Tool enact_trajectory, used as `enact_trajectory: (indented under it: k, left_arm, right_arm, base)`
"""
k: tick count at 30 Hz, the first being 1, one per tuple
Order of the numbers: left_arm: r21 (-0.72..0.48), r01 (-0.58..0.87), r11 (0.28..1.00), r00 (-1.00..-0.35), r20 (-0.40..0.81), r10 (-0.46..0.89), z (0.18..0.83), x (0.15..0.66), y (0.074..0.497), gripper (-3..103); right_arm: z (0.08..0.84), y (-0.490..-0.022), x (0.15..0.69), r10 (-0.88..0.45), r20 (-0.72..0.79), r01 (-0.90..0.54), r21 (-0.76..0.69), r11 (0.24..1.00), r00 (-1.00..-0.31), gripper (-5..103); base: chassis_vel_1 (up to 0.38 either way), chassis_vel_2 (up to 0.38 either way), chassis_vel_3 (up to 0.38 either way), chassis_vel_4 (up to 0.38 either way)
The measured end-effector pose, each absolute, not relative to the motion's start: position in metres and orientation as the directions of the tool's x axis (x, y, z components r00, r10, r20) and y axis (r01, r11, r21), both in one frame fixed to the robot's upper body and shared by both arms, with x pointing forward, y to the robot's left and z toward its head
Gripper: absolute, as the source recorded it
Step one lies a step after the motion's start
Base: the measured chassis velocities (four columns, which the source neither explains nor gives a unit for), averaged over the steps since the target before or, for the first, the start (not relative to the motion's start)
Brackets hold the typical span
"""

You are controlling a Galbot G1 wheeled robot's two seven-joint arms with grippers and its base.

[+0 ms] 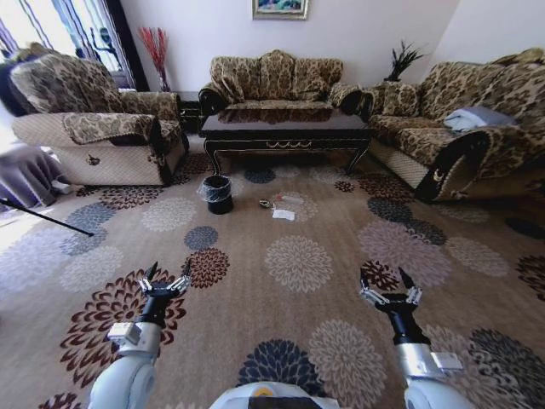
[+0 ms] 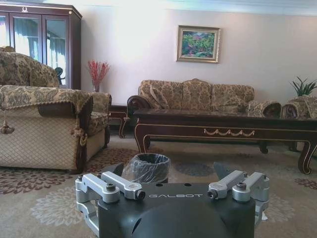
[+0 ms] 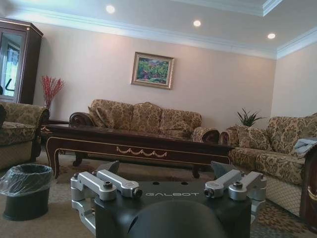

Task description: Move to the front of the table and pick up the trash from the floor, then place it into the trash bin.

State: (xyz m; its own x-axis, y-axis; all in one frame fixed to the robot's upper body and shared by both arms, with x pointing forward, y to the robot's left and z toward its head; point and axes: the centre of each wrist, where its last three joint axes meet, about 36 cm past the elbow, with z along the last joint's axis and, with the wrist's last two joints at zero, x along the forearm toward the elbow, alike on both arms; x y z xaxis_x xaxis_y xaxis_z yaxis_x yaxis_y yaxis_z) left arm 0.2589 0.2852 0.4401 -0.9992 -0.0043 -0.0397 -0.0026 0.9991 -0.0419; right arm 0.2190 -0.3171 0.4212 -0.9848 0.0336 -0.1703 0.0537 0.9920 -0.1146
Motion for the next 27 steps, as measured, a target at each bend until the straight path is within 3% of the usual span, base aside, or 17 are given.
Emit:
enact_trajectory:
  k: [27]
  left_arm:
    - [-0.029, -0.002, 1.000, -0.999, -0.033, -0.003, 0.4367, 0.2582, 0.2876, 100]
  right_arm:
    - [0.4197, -0.3163, 0.2196, 0.030, -0.174, 0.049, -0.107, 0.993, -0.984, 100]
  base:
    - [0.000, 0.000, 0.000, 0.000]
